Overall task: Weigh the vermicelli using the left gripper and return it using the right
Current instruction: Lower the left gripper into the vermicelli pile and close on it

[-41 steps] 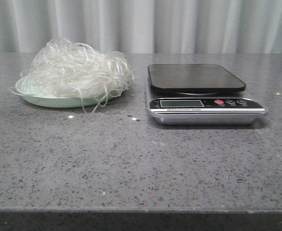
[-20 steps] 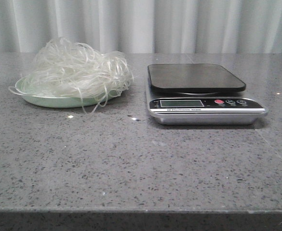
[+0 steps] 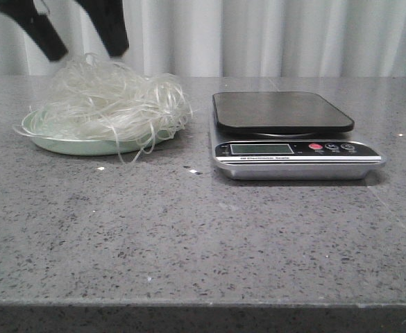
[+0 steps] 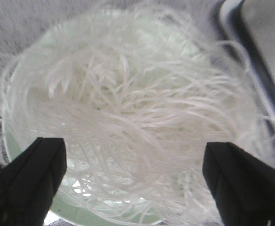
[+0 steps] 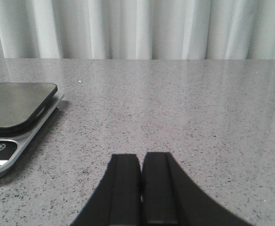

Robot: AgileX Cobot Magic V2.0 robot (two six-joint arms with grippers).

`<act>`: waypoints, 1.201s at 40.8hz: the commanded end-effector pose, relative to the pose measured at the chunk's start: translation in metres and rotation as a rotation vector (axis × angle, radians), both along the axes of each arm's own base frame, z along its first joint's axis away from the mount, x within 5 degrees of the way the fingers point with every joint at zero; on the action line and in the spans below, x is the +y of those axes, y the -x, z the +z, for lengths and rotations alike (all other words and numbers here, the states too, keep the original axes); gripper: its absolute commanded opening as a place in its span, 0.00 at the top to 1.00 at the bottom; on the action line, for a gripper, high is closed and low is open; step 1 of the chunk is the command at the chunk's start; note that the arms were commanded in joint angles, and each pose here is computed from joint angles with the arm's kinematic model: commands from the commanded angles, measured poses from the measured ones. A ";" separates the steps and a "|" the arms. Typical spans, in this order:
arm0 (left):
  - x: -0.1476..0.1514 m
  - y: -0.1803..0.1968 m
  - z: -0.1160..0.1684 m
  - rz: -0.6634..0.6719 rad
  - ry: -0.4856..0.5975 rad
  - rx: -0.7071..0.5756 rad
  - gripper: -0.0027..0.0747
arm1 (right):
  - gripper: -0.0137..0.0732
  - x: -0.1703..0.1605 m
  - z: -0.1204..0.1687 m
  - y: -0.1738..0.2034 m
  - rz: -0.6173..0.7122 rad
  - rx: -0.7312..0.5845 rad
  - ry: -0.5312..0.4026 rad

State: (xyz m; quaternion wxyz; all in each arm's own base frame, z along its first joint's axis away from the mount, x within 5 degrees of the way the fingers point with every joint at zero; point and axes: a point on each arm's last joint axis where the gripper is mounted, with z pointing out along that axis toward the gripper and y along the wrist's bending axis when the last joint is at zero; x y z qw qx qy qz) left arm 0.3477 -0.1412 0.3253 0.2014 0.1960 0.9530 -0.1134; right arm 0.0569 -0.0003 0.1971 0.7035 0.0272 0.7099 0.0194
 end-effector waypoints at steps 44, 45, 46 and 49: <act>-0.010 -0.017 0.006 -0.019 -0.007 0.054 0.78 | 0.67 -0.001 0.011 0.002 -0.018 -0.109 0.011; -0.010 -0.017 0.012 -0.022 -0.003 0.042 0.78 | 0.67 -0.001 0.011 0.002 -0.018 -0.109 0.011; -0.010 -0.017 0.017 -0.024 -0.001 0.037 0.78 | 0.67 -0.001 0.011 0.002 -0.018 -0.109 0.011; -0.010 -0.017 0.033 -0.028 0.010 -0.001 0.78 | 0.67 -0.001 0.011 0.002 -0.018 -0.109 0.011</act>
